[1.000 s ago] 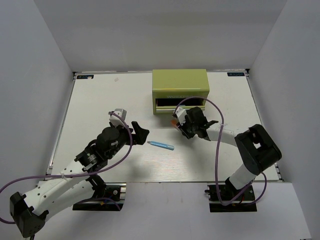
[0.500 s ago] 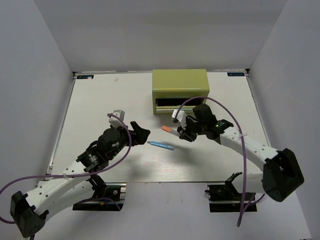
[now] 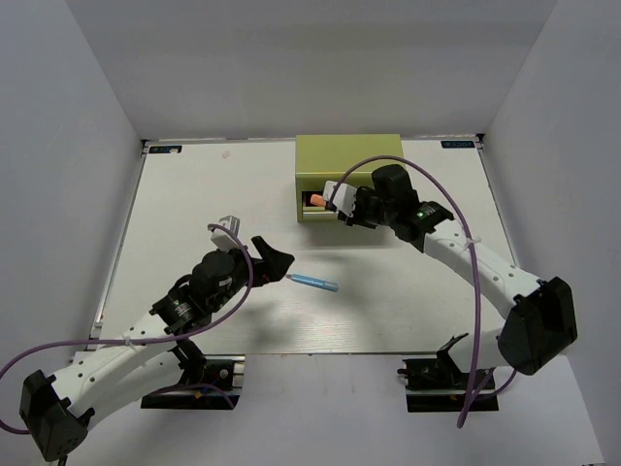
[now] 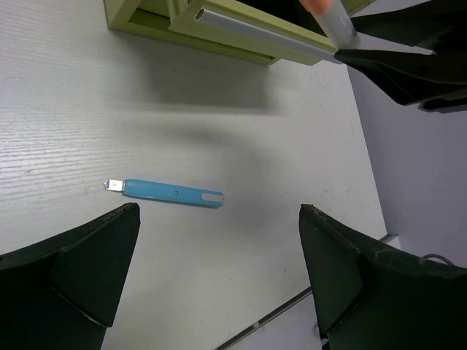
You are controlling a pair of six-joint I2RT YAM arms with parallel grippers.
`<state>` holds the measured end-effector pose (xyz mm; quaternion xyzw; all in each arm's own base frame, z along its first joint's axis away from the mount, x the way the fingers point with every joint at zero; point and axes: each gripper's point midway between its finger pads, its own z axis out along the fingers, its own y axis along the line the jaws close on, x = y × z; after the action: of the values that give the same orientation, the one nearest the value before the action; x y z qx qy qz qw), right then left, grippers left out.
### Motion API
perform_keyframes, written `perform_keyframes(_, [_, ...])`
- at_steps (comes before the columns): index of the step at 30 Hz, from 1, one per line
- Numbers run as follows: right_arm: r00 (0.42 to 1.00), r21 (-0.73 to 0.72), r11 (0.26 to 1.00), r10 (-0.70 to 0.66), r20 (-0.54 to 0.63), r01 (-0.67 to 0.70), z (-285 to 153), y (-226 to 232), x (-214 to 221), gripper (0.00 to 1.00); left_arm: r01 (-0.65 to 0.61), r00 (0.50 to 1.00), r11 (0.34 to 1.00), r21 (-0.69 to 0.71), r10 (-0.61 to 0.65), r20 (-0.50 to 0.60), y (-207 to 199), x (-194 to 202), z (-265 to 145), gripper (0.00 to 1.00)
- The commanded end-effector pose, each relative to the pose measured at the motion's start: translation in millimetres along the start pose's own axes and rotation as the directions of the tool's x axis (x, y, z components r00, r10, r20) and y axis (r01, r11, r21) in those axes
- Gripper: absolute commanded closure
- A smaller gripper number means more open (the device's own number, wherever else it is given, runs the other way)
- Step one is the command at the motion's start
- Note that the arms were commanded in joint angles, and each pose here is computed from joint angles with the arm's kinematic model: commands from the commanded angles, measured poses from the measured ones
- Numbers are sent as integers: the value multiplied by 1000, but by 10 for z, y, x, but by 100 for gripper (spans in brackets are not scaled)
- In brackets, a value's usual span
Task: Sort the stationery into containers
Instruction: Place the pen in the drawer.
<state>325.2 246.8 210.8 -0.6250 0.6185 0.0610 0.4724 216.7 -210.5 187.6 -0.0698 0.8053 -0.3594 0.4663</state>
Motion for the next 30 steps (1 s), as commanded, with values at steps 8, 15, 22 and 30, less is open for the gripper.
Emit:
perform_keyframes(8, [979,131,974,-171,-111,185,210,-604,145,98,70,998,997,26,-69,-11,-44,13,-100,0])
perform_keyframes(15, [973,138,971,-173,-151,195,290,-684,257,90,75,997,997,11,-75,-22,1,60,-96,0])
perform_keyframes(22, [971,140,972,-163,-175,188,270,-681,313,48,77,997,997,24,-77,-24,-10,70,-105,0])
perform_keyframes(30, [992,135,985,-97,-79,107,123,-673,54,87,98,995,995,38,-97,-25,-48,63,-106,0])
